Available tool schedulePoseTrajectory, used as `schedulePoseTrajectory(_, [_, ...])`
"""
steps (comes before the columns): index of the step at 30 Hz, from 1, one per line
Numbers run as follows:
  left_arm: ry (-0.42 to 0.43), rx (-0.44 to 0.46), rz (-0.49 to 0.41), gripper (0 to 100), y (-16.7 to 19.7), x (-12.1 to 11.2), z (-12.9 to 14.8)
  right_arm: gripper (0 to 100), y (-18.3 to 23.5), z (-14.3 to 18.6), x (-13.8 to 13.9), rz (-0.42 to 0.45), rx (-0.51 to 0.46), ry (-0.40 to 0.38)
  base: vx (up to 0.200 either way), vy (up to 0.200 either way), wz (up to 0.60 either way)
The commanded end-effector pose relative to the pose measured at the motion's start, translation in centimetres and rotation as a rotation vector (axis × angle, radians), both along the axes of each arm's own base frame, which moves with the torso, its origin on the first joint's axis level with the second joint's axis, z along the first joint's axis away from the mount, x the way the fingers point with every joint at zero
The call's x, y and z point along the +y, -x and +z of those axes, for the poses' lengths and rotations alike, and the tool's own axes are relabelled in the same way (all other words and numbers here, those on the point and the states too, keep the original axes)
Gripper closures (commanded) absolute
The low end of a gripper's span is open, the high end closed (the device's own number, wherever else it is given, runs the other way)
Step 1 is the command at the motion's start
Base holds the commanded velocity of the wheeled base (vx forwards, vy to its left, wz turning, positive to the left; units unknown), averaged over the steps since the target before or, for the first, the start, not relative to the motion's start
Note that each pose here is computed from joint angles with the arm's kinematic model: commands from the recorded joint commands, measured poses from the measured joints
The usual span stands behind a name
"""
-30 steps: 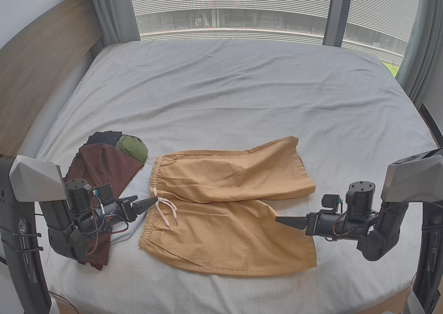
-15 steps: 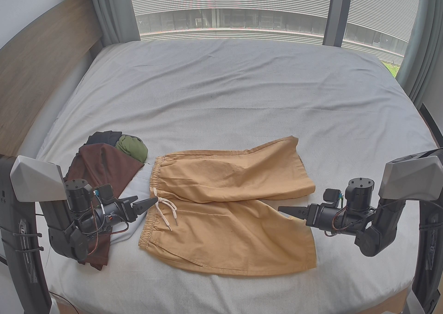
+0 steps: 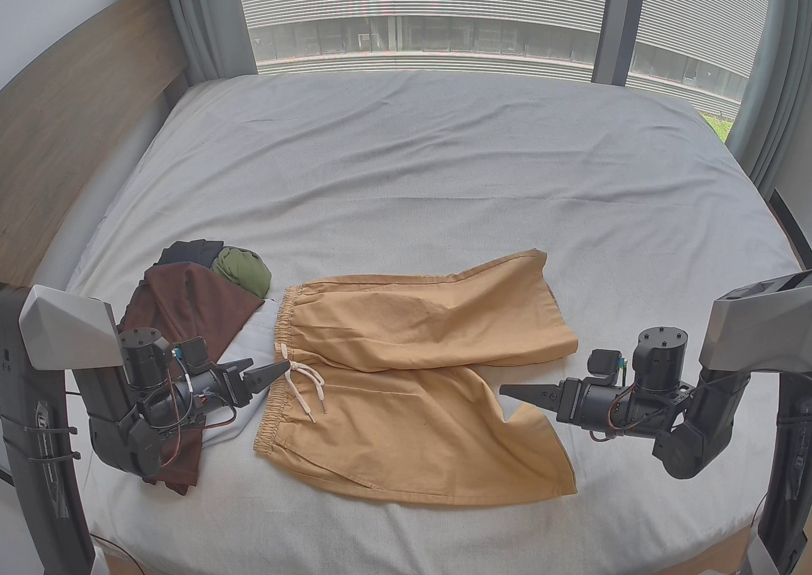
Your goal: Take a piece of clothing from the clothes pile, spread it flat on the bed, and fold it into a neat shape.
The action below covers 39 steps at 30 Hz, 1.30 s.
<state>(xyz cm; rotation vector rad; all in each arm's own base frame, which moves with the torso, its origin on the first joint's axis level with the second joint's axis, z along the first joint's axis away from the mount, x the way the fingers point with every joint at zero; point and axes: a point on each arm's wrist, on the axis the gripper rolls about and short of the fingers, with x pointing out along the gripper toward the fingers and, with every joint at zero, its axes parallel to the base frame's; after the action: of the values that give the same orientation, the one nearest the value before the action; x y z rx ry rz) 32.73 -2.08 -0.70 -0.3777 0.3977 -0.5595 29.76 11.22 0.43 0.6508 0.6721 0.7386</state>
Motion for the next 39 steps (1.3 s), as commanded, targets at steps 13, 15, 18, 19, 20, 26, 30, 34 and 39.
schedulePoseTrajectory(13, [0.000, 0.002, -0.001, 0, 0.0, 0.0, -0.1, 0, 2.0, -1.5, 3.0, 0.111, 0.028, 0.011, 0.000, 0.000, 0.00])
schedulePoseTrajectory(15, [0.000, 0.004, 0.001, 0, 0.0, 0.0, -0.1, 0, 2.5, -1.9, 3.4, 0.131, 0.041, 0.017, 0.000, 0.000, 0.00])
schedulePoseTrajectory(18, [0.000, 0.010, -0.001, 0, 0.0, 0.0, -0.3, 0, 2.9, -2.1, 3.9, 0.150, 0.049, 0.023, 0.000, 0.000, 0.00])
schedulePoseTrajectory(19, [0.000, 0.010, -0.001, 0, 0.0, 0.0, -0.3, 0, 2.9, -2.1, 4.0, 0.151, 0.047, 0.024, 0.000, 0.000, 0.00])
schedulePoseTrajectory(20, [0.000, 0.010, -0.001, 0, 0.0, 0.0, -0.3, 0, 2.9, -2.2, 3.9, 0.149, 0.049, 0.024, 0.000, 0.000, 0.00])
schedulePoseTrajectory(26, [0.000, 0.012, -0.001, 0, 0.0, 0.0, -0.4, 0, 2.6, -2.2, 3.6, 0.132, 0.044, 0.027, 0.000, 0.000, 0.00])
schedulePoseTrajectory(30, [-0.001, 0.014, -0.001, 0, 0.0, 0.0, -0.5, 0, 1.6, -2.1, 2.2, 0.081, 0.030, 0.027, 0.000, 0.000, 0.00])
schedulePoseTrajectory(34, [-0.001, 0.014, -0.001, 0, 0.0, 0.0, -0.5, 0, 0.6, -2.8, 0.8, 0.041, 0.011, 0.050, 0.000, 0.000, 0.00])
schedulePoseTrajectory(39, [-0.001, 0.014, -0.001, 0, 0.0, 0.0, -0.5, 0, -0.3, -3.6, -0.6, 0.006, 0.006, 0.077, 0.000, 0.000, 0.00])
